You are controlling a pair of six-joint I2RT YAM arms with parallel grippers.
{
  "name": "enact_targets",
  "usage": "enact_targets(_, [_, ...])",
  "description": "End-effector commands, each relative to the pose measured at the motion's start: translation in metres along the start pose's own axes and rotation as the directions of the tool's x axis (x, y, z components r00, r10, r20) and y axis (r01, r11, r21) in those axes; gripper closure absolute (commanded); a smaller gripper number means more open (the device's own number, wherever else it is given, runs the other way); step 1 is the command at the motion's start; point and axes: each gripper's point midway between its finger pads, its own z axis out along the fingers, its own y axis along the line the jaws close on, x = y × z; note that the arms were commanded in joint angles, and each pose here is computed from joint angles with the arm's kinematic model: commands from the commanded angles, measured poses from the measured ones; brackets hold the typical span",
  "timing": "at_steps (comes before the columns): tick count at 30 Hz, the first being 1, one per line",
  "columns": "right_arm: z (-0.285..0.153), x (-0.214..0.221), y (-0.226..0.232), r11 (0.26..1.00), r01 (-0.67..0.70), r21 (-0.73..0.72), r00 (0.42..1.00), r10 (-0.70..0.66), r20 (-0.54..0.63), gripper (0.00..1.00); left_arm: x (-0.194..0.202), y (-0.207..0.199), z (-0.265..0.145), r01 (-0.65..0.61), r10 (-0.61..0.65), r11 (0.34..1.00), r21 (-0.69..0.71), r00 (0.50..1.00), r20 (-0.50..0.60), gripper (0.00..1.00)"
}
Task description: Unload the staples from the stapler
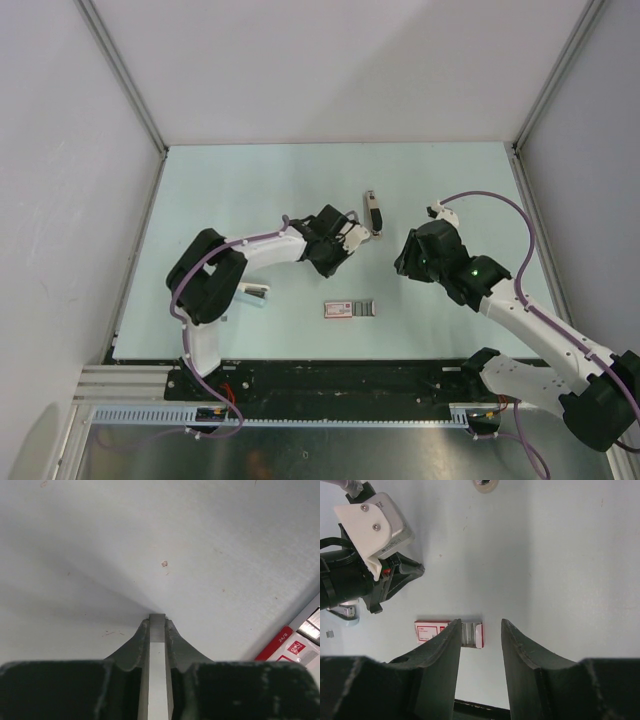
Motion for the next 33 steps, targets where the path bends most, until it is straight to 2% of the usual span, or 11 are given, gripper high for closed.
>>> enact_targets(1, [-0.004, -0.009, 0.006, 0.999, -0.001, -0.036, 0.999, 0.002, 0.039, 0.58, 0.029, -0.006, 0.001, 0.002, 0.001, 1.0, 0.027, 0.992, -0.126, 0.87])
enact_targets(6, [-0.008, -0.015, 0.015, 0.996, 0.005, -0.086, 0.998, 0.001, 0.059, 0.57, -0.021, -0.003, -0.029, -0.002, 0.002, 0.999, 0.036, 1.0, -0.011, 0.93])
enact_targets(11, [-0.021, -0.029, 0.04, 0.975, 0.03, -0.218, 0.994, -0.006, 0.11, 0.56, -0.092, -0.003, -0.09, 0.011, -0.03, 0.995, 0.1, 0.982, 0.186, 0.98])
enact_targets(15, [-0.043, -0.045, 0.074, 0.919, 0.092, -0.383, 0.985, -0.027, 0.171, 0.53, -0.159, -0.01, -0.174, 0.008, -0.115, 0.968, 0.251, 0.903, 0.414, 1.0])
enact_targets(19, [-0.073, -0.065, 0.11, 0.829, 0.155, -0.538, 0.971, -0.028, 0.238, 0.45, -0.201, -0.017, -0.258, -0.023, -0.25, 0.895, 0.446, 0.802, 0.543, 1.0])
enact_targets(21, [-0.087, -0.076, 0.123, 0.792, 0.176, -0.585, 0.962, -0.013, 0.272, 0.36, -0.213, -0.021, -0.289, -0.046, -0.307, 0.848, 0.528, 0.769, 0.561, 1.0])
enact_targets(24, [-0.109, -0.091, 0.137, 0.74, 0.197, -0.643, 0.945, 0.03, 0.324, 0.28, -0.22, -0.028, -0.32, -0.05, -0.398, 0.764, 0.643, 0.748, 0.531, 1.0])
enact_targets(29, [-0.151, -0.116, 0.159, 0.628, 0.246, -0.738, 0.905, 0.125, 0.407, 0.27, -0.218, -0.039, -0.353, -0.044, -0.525, 0.619, 0.784, 0.72, 0.455, 1.0])
enact_targets(33, [-0.185, -0.134, 0.173, 0.543, 0.283, -0.791, 0.872, 0.197, 0.448, 0.27, -0.216, -0.047, -0.371, -0.06, -0.555, 0.571, 0.819, 0.707, 0.439, 1.0])
